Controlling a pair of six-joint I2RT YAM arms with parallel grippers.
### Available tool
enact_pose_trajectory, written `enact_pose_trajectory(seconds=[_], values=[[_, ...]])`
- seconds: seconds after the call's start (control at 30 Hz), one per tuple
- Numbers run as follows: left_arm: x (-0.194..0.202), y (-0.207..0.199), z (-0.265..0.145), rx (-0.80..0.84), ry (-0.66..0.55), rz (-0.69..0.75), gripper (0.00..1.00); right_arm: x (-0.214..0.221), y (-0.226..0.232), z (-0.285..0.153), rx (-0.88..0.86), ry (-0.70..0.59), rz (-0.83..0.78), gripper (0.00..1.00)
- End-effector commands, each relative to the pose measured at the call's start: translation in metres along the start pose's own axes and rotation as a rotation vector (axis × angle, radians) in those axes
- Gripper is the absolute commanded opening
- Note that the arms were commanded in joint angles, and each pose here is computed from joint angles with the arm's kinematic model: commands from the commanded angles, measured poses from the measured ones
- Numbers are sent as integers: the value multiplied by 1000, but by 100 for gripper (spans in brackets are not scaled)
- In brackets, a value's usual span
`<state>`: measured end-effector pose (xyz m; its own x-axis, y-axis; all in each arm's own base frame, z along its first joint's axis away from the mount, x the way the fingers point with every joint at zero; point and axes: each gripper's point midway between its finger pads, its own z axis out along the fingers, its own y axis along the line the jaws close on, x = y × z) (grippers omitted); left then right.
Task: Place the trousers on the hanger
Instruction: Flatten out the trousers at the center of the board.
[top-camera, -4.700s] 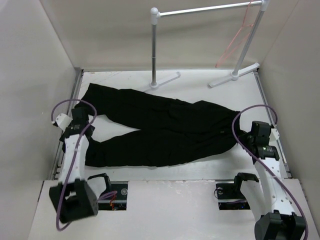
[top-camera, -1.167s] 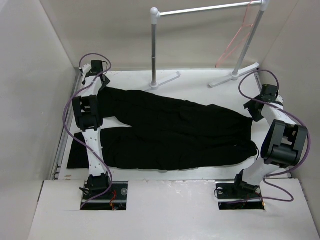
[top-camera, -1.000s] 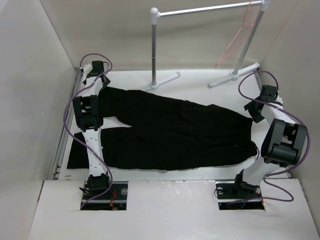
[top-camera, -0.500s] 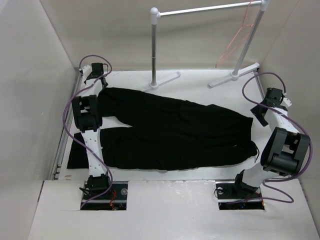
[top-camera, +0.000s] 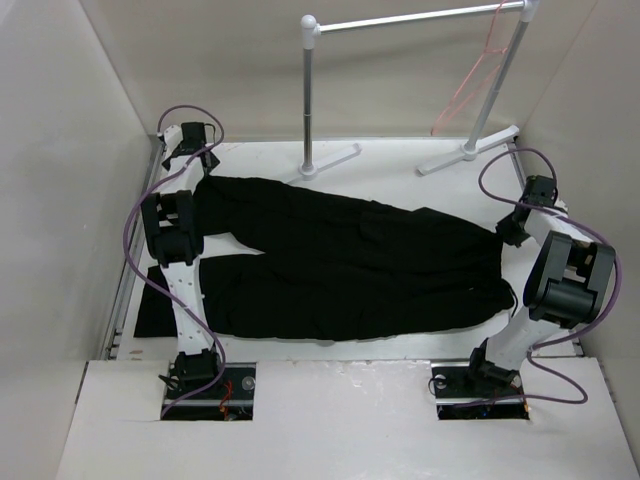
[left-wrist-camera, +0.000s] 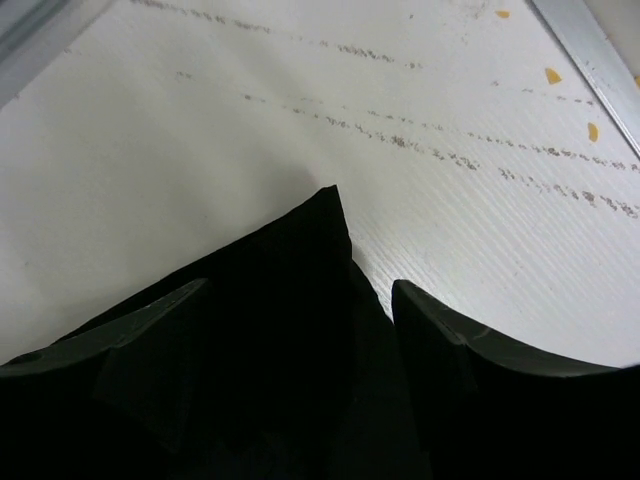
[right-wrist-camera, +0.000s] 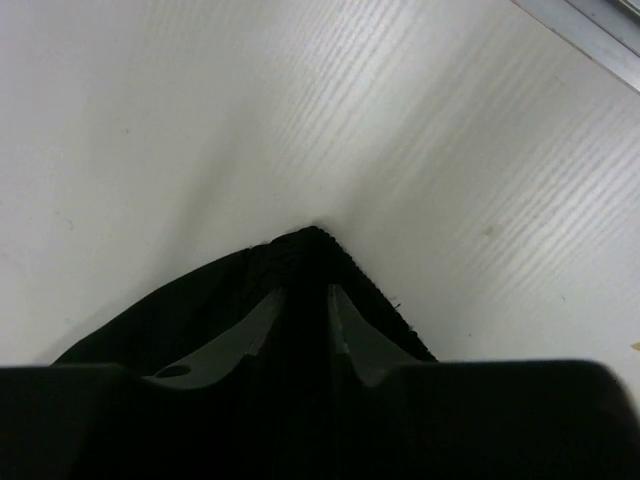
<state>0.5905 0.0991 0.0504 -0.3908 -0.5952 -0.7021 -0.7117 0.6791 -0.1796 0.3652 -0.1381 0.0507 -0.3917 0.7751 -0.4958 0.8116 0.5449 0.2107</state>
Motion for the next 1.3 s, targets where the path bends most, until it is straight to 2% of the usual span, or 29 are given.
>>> enact_pose_trajectory(seconds=[0.0, 0.1, 0.23, 0.3, 0.4, 0.47, 0.53, 0.67, 0.8, 0.97, 1.13, 1.2, 1.27], values=[[-39, -11, -32, 24, -115, 68, 71, -21, 24, 3, -61, -60, -1, 20], [-29, -14, -27, 13, -112, 102, 72, -24, 25, 4, -58, -78, 4, 9], [-11, -4, -13, -31, -69, 118, 69, -33, 31, -2, -84, -123, 22, 4], [-9, -4, -7, -33, -63, 113, 57, -42, 35, -7, -100, -147, 34, 3], [-14, -1, 3, -37, -66, 95, 33, -53, 46, -13, -132, -172, 49, 2], [-16, 3, 8, -50, -65, 86, 20, -60, 52, -15, -142, -184, 55, 2], [-19, 13, 11, -76, -66, 75, 12, -64, 57, -14, -145, -186, 56, 2], [-30, 45, 14, -154, -71, 27, 6, -73, 65, -11, -152, -194, 66, 2], [-51, 59, 12, -163, -106, -43, 5, -85, 75, -10, -172, -214, 89, 1], [-74, 41, 11, -116, -160, -79, 8, -100, 90, 3, -181, -221, 112, 1], [-76, 28, 15, -100, -180, -79, 12, -109, 100, 18, -184, -221, 146, 1], [-75, 23, 16, -81, -182, -78, 21, -109, 102, 23, -183, -214, 154, 2], [-74, 17, 12, -48, -175, -78, 41, -109, 102, 26, -179, -213, 167, 3]])
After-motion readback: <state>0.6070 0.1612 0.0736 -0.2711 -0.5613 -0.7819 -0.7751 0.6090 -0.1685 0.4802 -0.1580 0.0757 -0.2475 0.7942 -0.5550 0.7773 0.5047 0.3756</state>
